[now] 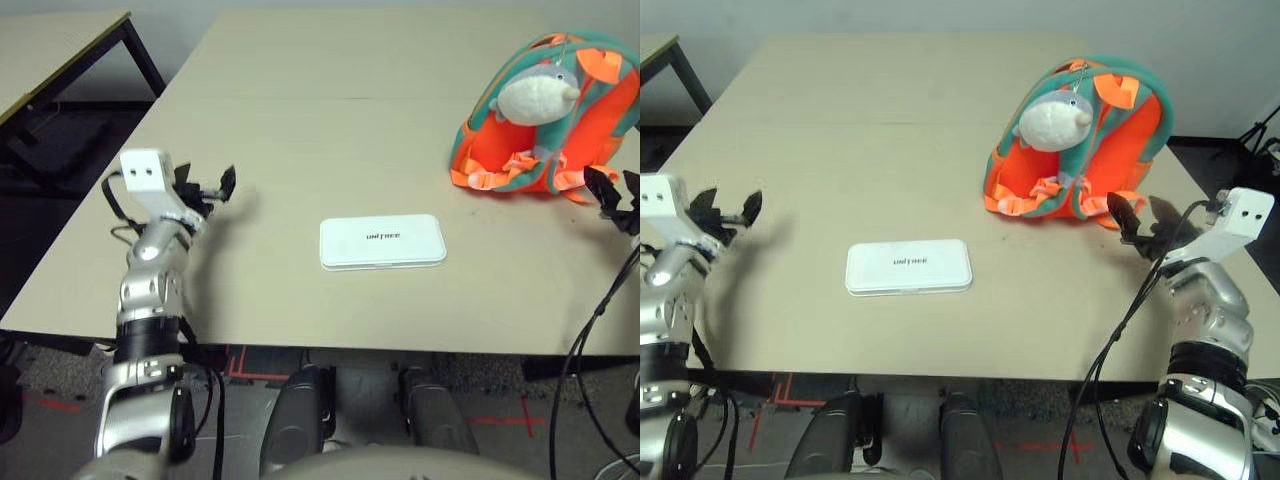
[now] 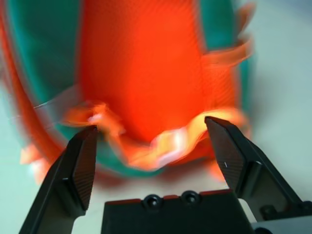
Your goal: Put the pencil case into the backpack and zip it.
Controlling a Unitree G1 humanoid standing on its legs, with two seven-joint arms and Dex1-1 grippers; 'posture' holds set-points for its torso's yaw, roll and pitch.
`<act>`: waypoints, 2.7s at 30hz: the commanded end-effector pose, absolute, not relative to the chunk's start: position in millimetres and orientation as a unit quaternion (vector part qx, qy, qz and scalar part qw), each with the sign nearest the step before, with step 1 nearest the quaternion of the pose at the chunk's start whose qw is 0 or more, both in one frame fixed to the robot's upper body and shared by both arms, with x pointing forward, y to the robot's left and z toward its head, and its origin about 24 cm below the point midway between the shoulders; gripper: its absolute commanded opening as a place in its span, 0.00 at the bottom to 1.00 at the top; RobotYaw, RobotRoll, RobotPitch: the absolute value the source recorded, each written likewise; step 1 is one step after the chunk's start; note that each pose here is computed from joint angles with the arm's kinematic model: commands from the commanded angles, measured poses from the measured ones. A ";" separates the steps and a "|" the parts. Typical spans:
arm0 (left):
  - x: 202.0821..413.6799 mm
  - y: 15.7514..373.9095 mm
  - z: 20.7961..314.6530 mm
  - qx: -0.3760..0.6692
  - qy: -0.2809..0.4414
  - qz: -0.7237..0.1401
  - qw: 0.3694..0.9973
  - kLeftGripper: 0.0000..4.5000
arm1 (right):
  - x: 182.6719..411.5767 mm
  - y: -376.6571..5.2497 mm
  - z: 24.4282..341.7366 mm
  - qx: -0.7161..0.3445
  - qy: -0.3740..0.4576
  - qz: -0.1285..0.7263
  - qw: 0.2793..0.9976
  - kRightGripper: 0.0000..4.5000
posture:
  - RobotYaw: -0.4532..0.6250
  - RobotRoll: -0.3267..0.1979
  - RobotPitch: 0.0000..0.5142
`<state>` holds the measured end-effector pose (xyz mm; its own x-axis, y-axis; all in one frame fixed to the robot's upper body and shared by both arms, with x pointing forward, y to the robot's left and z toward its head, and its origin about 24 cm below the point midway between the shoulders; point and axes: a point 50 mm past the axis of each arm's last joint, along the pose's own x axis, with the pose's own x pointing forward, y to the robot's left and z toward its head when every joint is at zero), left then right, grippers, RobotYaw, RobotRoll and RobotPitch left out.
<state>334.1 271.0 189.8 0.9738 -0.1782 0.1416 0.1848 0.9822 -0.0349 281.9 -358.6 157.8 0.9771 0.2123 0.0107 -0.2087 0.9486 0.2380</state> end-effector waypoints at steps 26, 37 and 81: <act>297.1 229.5 154.0 -0.355 0.413 -0.356 0.759 1.00 | 266.0 -249.3 141.9 0.253 0.398 0.311 0.825 0.25 | 0.37 0.62 0.11; 304.0 216.5 134.6 -0.376 0.444 -0.342 0.738 1.00 | 284.7 -238.5 124.7 0.235 0.402 0.304 0.831 0.00 | 0.38 0.62 0.11; 319.8 191.6 92.6 -0.375 0.492 -0.321 0.717 1.00 | 305.9 -205.3 105.9 0.139 0.407 0.293 0.854 0.00 | 0.36 0.62 0.13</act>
